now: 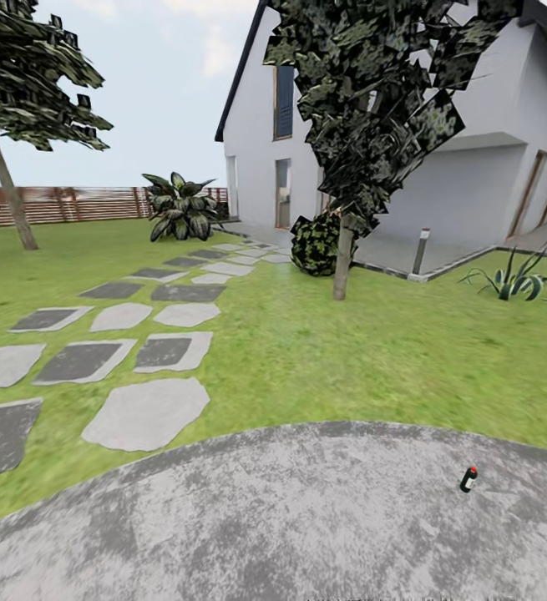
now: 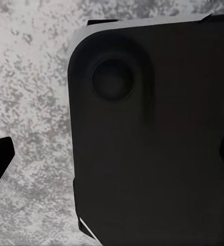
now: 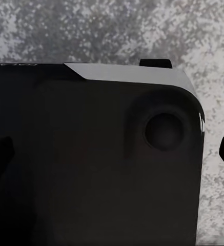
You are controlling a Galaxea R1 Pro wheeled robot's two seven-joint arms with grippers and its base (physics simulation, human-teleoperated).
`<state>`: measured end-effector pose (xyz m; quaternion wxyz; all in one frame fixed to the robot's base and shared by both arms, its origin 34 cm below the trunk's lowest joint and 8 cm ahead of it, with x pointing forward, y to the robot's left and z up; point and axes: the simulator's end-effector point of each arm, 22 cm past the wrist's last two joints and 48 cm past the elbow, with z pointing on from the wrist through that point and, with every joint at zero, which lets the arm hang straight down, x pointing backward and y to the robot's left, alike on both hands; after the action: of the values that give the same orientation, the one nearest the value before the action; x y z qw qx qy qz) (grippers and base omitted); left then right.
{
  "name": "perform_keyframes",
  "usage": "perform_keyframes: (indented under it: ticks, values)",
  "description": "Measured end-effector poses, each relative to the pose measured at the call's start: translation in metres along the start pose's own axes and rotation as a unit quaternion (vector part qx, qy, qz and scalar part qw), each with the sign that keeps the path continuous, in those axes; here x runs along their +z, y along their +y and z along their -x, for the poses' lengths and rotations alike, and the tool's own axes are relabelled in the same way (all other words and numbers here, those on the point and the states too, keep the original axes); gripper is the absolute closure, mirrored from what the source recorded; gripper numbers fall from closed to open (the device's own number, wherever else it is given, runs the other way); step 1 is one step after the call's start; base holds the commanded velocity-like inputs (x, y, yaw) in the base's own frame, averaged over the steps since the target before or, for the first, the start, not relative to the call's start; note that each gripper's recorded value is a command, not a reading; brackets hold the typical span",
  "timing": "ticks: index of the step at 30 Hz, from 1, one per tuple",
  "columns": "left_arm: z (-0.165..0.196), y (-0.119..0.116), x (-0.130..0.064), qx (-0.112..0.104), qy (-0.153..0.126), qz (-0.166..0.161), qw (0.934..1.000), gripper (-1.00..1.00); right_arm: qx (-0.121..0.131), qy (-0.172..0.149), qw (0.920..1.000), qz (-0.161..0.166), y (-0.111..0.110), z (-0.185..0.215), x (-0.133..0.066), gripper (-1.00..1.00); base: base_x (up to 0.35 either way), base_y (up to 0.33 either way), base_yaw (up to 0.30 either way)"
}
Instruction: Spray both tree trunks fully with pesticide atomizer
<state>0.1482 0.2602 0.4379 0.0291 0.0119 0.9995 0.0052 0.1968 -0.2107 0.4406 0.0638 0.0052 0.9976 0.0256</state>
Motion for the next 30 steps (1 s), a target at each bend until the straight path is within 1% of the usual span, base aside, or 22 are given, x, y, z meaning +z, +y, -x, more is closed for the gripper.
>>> perform_keyframes:
  ticks: [22, 30]
  values:
    - [-0.0001, 0.0006, 0.0, 0.0, 0.0, 0.0, 1.0, -1.0, 0.0, 0.0, 1.0, 0.0, 0.0, 0.0, 0.0, -1.0, 0.001, 0.002, -0.267]
    - [0.007, 0.001, 0.0004, -0.001, -0.007, 0.001, 1.0, -1.0, 0.0, 0.0, 1.0, 0.0, 0.0, -0.0001, 0.0, -1.0, 0.07, 0.25, -0.267]
